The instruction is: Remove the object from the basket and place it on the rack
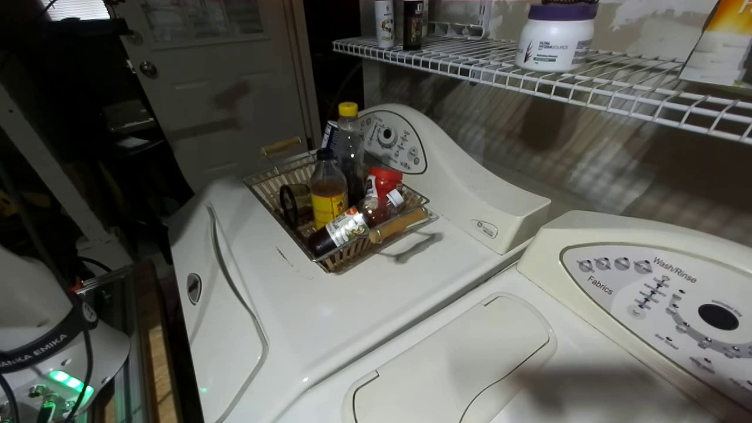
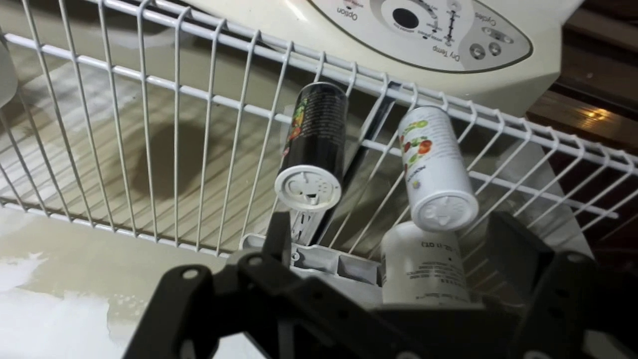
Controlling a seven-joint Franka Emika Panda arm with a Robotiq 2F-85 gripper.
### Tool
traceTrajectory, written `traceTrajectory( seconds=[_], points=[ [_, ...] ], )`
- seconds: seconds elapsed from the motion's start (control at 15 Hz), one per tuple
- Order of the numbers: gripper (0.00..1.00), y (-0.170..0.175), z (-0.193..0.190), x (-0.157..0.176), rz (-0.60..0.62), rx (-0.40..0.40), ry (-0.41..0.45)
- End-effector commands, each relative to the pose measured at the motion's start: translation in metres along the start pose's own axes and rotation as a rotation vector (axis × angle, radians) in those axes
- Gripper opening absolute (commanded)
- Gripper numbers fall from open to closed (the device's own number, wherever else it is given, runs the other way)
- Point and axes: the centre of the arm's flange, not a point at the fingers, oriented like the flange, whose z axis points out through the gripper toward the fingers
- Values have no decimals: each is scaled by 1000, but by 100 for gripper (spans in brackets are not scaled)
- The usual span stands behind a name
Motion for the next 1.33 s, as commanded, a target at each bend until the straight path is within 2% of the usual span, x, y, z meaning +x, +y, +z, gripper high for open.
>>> traceTrajectory(
  seconds=[0.0,0.2,0.4,0.67,0.87,1.27],
  points=[
    [100,-21,-29,-52,28,76,11],
    [100,-32,-45,-77,55,129,28],
    [100,-42,-59,-99,52,138,76],
    [100,-51,-66,-125,67,96,94],
    [100,-54,-67,-142,74,93,101],
    [100,-60,-68,-162,77,72,160]
  ],
)
